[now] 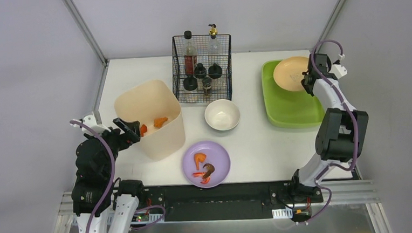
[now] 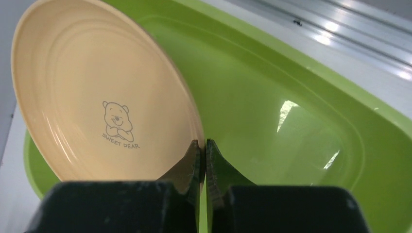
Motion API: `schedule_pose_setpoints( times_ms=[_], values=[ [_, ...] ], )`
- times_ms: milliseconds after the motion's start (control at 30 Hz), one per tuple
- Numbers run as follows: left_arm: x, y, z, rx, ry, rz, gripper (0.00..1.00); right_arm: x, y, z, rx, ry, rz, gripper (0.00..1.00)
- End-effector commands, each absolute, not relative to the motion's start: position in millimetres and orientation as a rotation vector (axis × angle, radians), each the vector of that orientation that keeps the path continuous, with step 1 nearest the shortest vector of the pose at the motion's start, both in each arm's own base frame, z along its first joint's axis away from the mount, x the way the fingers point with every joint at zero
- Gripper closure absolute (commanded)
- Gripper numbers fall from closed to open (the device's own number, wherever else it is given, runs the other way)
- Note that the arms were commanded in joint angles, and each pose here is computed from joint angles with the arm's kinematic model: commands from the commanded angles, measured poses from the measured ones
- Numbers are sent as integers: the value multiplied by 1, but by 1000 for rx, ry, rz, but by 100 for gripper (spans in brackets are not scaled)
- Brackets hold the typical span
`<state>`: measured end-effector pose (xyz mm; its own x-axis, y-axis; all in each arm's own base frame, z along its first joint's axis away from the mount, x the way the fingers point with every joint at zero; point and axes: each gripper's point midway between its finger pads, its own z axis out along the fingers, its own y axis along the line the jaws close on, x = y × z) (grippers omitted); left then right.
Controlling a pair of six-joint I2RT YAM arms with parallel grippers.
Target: Clear the kitchen counter
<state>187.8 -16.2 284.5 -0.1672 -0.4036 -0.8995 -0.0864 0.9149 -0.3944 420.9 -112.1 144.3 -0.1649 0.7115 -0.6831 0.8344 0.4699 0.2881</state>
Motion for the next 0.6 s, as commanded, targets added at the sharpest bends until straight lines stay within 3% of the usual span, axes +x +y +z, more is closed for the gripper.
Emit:
schedule_pose_setpoints(
  times_ms=[0,567],
  values=[
    [193,-20,287,-351,1732,-304,16,442,-96,129,1363,1904,-32,100],
    [193,-19,286,-354,1737,-298,16,452,-95,43,1517,1987,-7,100]
  ],
)
